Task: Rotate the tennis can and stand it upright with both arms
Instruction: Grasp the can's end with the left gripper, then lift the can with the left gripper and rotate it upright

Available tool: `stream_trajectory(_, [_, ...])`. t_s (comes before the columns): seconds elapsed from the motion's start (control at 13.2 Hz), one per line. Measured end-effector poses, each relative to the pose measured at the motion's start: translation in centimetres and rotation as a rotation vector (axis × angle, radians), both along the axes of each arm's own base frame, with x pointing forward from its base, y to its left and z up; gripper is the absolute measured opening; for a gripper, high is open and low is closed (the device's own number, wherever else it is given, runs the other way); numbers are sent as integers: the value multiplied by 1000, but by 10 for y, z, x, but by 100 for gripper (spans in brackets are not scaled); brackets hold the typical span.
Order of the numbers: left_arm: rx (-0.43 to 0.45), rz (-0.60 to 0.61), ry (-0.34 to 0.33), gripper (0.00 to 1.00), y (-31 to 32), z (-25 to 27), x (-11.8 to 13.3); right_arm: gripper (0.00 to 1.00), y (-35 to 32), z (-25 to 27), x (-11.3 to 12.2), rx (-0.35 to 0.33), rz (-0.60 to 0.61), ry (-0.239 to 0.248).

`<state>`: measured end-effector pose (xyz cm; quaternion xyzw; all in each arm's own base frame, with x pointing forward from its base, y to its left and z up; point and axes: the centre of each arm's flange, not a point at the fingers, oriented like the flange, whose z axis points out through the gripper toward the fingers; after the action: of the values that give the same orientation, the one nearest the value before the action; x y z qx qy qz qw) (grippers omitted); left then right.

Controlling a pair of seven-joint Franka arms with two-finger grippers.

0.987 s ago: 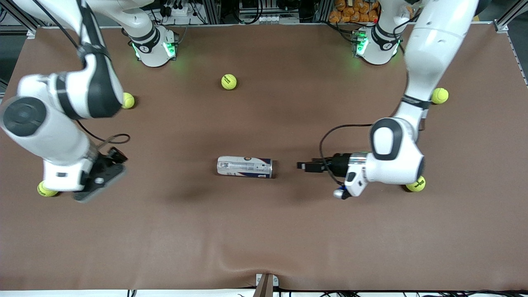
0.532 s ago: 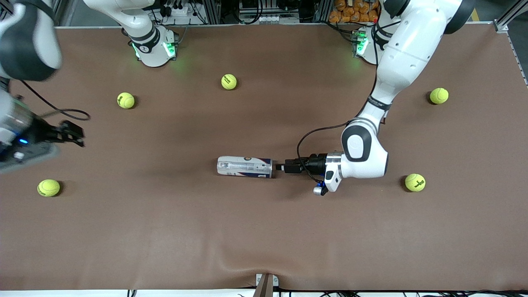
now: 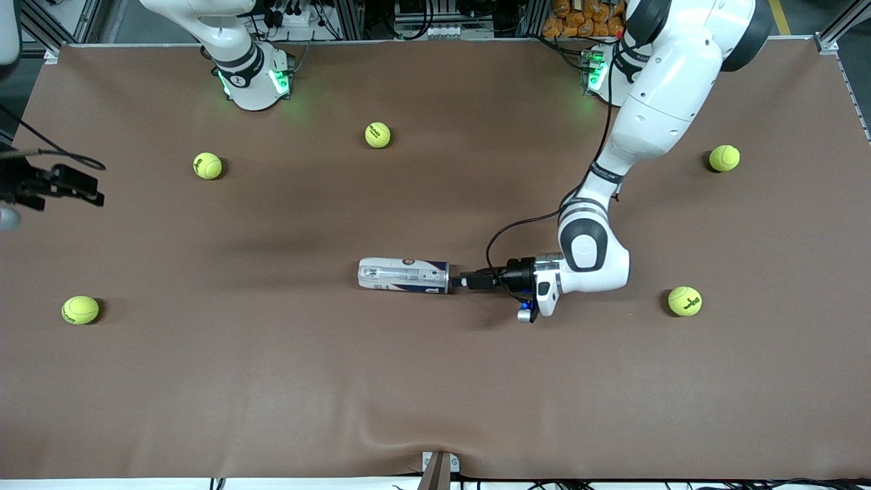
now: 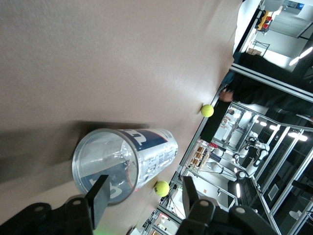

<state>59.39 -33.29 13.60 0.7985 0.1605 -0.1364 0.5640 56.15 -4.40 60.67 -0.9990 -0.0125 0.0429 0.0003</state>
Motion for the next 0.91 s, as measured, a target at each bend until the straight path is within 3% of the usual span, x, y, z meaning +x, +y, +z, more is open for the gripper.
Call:
stream_trajectory(0.38, [-41, 34, -7, 63, -10, -24, -11, 100, -1, 21, -14, -3, -27, -30])
stream_trajectory(0.53, [-65, 49, -1, 47, -22, -24, -17, 100, -10, 21, -15, -4, -49, -31])
stream_trajectory(0.76, [-74, 49, -1, 44, -30, -22, -20, 100, -22, 22, -15, -6, -75, -38])
stream_trajectory(0.91, [-81, 49, -25, 23, -31, -15, -13, 100, -25, 24, -15, -7, -83, -47])
